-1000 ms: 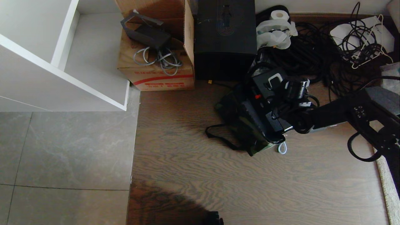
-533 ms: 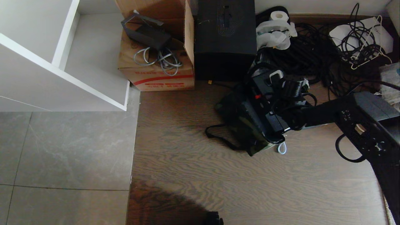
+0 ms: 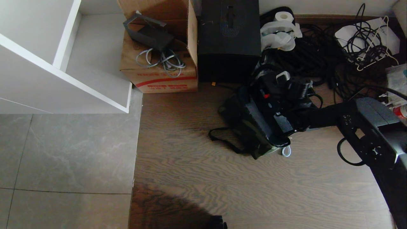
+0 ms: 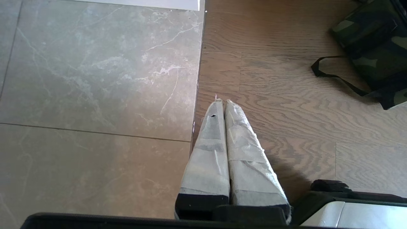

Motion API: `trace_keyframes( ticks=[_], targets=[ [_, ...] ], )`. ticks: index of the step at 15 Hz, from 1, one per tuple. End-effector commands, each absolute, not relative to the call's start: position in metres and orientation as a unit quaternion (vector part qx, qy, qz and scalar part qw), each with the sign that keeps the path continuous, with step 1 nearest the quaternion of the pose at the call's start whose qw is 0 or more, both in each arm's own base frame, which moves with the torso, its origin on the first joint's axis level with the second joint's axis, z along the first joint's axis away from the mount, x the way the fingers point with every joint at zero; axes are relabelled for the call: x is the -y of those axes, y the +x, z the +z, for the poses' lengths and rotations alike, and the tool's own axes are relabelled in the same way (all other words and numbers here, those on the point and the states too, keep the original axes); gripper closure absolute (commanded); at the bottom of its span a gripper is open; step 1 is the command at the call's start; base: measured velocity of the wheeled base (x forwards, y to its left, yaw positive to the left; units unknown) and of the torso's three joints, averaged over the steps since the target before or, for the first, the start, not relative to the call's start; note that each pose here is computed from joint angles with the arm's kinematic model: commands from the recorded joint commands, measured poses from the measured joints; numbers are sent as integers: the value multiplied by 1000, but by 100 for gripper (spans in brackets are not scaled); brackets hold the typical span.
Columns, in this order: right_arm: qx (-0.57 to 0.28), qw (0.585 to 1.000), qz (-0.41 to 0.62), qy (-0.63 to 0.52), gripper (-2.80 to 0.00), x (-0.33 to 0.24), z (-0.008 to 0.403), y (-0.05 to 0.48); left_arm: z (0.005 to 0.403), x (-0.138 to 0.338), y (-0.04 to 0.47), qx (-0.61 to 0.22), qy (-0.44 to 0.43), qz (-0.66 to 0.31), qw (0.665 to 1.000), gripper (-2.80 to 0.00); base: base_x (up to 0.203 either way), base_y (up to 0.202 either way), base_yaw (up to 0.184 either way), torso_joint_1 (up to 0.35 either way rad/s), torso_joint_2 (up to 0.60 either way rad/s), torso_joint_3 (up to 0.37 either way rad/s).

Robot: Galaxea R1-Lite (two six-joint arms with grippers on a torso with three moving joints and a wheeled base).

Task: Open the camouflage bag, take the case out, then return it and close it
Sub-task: Release the handle

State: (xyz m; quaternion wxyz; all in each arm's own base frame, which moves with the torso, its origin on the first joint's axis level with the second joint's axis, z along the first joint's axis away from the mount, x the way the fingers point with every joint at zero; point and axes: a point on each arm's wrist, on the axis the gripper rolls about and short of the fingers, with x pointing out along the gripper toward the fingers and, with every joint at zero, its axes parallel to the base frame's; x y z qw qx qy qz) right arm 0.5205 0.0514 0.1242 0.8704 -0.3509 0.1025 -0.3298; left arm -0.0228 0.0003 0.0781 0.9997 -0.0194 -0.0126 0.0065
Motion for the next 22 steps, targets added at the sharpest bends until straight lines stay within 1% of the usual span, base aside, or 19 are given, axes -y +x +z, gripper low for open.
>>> trace_keyframes(
  ticks=[1,10,15,17,20,22],
  targets=[
    [-115,866,-330,-357,0,-51,114,522,76,0,-22,9,-20,7,1000,0,0,0,0,0,0,0],
    [-108,871,-325,-353,0,-61,124,512,76,0,-22,9,-20,7,1000,0,0,0,0,0,0,0],
    [-81,878,-329,-340,0,-64,169,489,76,0,-22,9,-20,7,1000,0,0,0,0,0,0,0],
    [-81,878,-328,-340,0,-63,172,485,76,0,-22,9,-20,7,1000,0,0,0,0,0,0,0],
    [-54,882,-339,-324,0,-57,219,455,76,0,-22,9,-19,7,1000,0,0,0,0,0,0,0],
    [-48,882,-343,-320,0,-53,234,444,76,0,-22,9,-20,7,1000,0,0,0,0,0,0,0]
  ],
)
